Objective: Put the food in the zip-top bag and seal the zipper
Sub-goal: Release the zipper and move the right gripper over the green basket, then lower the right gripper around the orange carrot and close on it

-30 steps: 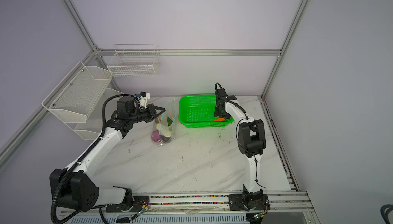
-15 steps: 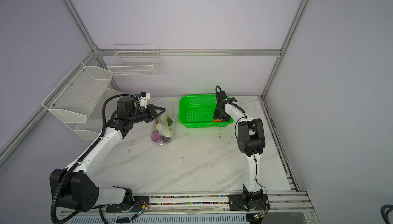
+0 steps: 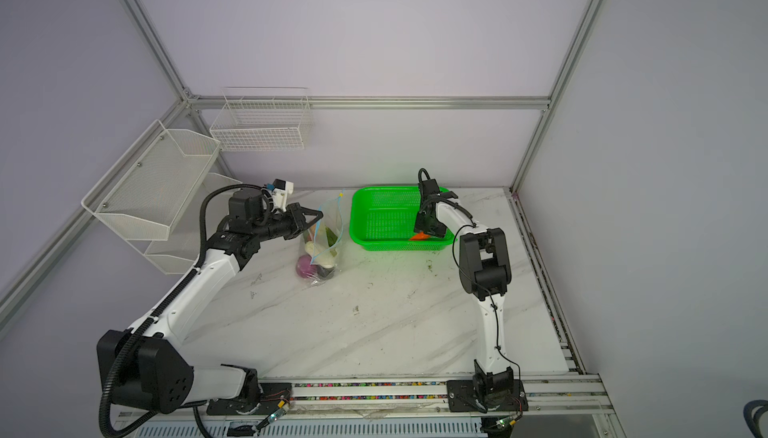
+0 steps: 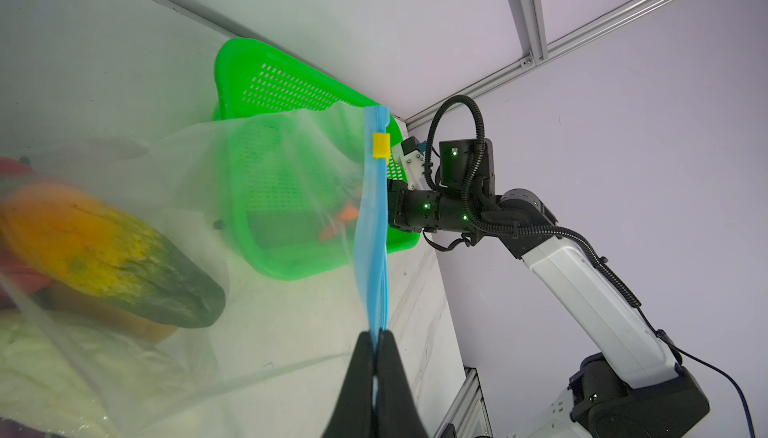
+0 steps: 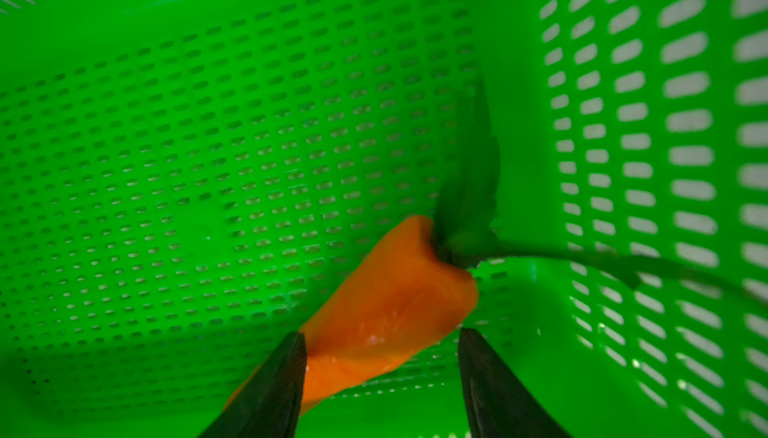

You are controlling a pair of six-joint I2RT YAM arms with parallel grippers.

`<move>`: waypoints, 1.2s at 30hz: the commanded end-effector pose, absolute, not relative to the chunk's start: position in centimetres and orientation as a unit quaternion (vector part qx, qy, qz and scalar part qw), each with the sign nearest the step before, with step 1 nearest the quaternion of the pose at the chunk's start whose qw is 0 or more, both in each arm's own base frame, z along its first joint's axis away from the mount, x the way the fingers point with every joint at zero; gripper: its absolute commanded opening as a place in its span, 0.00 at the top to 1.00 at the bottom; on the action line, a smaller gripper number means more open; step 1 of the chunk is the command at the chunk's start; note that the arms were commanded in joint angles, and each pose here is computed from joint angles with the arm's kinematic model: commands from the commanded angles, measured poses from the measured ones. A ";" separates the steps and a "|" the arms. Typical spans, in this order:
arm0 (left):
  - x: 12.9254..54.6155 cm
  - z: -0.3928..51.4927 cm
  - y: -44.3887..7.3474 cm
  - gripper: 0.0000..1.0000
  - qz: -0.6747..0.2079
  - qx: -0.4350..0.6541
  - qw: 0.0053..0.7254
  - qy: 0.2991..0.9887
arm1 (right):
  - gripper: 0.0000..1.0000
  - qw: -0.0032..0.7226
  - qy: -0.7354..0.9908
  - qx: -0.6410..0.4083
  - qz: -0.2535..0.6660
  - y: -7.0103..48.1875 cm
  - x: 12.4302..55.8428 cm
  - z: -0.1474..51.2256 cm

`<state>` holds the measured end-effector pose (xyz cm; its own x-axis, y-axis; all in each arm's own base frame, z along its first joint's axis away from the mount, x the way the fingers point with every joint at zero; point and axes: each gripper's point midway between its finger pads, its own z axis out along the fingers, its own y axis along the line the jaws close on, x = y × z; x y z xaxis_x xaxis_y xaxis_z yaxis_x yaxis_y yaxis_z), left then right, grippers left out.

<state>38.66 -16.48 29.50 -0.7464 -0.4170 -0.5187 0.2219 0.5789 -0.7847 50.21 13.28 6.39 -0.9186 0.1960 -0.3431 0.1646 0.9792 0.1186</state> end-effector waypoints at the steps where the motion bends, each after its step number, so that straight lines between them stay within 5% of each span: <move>1: 38.3 29.8 -16.4 1.00 -0.454 -0.053 0.366 0.811 | 0.39 0.181 0.978 0.086 0.052 14.4 50.9 6.3; 21: 38.2 29.0 -15.9 1.00 -0.450 -0.061 0.364 0.814 | 0.33 0.258 0.957 0.114 0.069 15.9 52.8 10.7; 25: 38.2 28.9 -15.8 1.00 -0.451 -0.062 0.363 0.813 | 0.32 0.300 0.926 0.171 0.151 15.9 52.8 12.1; 36: 38.4 29.5 -15.4 1.00 -0.455 -0.062 0.370 0.808 | 0.31 0.267 0.925 0.206 0.177 15.6 53.0 8.5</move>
